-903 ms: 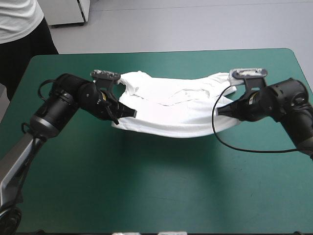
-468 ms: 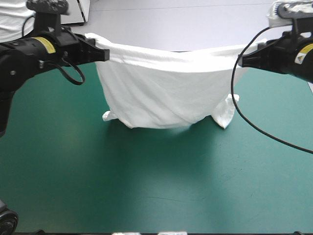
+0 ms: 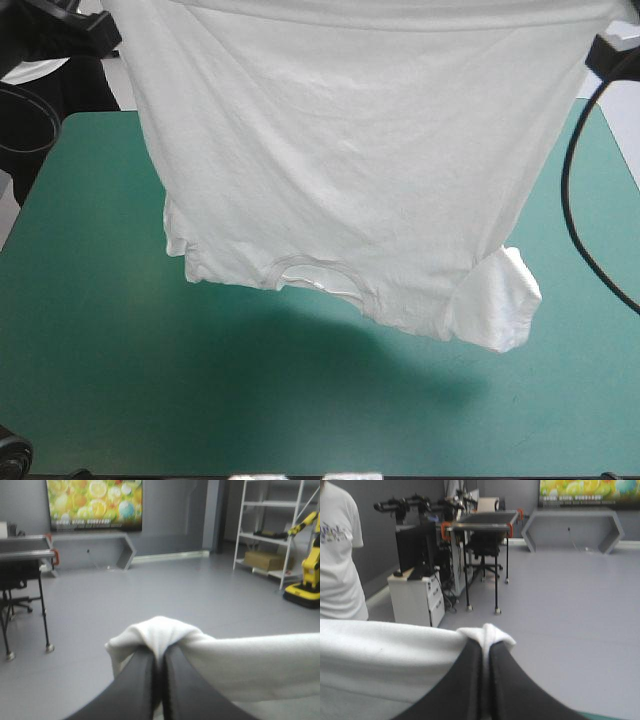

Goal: Fold the cloth

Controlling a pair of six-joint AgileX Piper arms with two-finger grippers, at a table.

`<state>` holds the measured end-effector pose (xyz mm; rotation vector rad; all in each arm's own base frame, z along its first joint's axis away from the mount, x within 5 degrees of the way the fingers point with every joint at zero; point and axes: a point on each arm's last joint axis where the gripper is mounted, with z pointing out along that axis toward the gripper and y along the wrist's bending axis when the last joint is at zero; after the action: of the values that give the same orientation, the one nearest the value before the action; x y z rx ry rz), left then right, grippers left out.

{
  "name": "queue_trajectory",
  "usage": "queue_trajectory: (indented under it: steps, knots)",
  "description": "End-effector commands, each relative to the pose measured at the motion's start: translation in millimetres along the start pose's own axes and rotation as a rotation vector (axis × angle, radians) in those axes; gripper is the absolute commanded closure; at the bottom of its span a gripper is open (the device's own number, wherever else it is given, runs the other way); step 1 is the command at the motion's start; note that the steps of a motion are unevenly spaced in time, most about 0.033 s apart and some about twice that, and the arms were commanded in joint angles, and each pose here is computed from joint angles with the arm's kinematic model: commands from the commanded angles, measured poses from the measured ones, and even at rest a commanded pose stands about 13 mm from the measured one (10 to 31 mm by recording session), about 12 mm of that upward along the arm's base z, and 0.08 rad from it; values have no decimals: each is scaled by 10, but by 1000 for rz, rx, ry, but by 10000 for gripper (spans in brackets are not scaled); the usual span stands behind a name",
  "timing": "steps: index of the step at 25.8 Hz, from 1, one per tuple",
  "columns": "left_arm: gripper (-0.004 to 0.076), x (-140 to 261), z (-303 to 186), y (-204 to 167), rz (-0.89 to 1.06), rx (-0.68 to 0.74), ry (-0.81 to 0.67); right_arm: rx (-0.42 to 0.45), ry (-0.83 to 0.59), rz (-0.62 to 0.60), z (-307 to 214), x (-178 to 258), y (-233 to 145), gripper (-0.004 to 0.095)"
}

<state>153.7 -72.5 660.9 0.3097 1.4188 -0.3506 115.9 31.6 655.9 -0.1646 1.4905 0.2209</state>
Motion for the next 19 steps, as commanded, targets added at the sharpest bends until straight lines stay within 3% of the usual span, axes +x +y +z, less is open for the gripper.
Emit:
queue_trajectory:
  steps: [1, 8, 12, 15, 19]
  knots:
    - [734, -253, -232, -33, 3, 42, -205, -11, -184, -7, -171, -214, 0, 922]
    - [734, -126, 56, -26, 19, 24, -148, -7, -86, -15, 276, -62, 28, 922]
    - [734, 95, 570, 65, 102, -92, -100, 64, -34, -71, 885, 136, 9, 923]
    - [734, 239, 1041, 121, 131, -178, -195, 130, -161, -107, 1420, 226, -5, 923]
    - [734, 268, 1260, 152, 180, -186, -322, 145, -288, -144, 1691, 254, 14, 923]
